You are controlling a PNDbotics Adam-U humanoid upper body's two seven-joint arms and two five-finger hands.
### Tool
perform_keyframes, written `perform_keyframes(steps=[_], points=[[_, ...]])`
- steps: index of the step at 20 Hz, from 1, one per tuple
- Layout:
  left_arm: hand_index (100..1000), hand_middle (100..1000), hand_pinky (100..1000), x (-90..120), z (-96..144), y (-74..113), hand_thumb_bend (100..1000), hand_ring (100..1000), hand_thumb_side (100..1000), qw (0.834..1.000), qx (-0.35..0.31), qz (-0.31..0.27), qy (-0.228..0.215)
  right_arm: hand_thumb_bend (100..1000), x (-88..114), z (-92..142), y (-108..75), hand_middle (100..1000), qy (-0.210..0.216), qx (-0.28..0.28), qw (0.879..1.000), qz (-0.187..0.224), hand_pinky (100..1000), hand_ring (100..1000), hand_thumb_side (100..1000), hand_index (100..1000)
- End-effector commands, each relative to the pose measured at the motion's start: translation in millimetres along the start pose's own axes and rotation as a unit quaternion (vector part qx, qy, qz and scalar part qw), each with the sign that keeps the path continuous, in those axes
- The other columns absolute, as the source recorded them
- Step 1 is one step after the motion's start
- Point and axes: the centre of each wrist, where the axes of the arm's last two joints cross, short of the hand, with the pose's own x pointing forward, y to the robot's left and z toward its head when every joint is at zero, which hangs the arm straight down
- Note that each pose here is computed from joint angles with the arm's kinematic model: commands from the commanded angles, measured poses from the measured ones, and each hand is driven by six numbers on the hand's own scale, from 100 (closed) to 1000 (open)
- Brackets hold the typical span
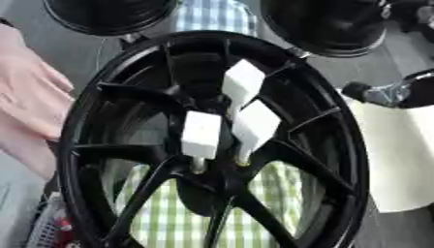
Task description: Pull the pin out of the wheel hub.
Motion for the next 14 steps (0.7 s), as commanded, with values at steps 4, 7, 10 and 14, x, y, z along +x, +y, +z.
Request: perform_keyframes(steps=[4, 7, 10, 14], points=[[709, 540, 716, 13, -5, 0.5, 238, 564, 707, 1.000, -0.014, -0.013, -0.023, 515, 9, -4, -17.6, 690, -0.054, 0.061, 0.994, 0.067, 859, 795, 254, 762], [709, 540, 716, 13, -6, 0.2, 238, 564, 708, 0.999, -0.018, -0.015, -0.023, 509, 14, -9, -18.5, 689, -0.067, 0.077, 0.992, 0.071, 857, 792, 251, 761], [709, 540, 716, 13, -6, 0.5, 237, 564, 709, 0.999, -0.019, -0.017, -0.022, 492, 21, -18, -22.6, 688, -0.077, 0.081, 0.991, 0.070, 857, 791, 257, 761], [709, 540, 717, 13, -6, 1.1, 237, 564, 710, 0.999, -0.020, -0.019, -0.022, 522, 31, -29, -25.0, 688, -0.093, 0.091, 0.989, 0.065, 857, 791, 229, 760]])
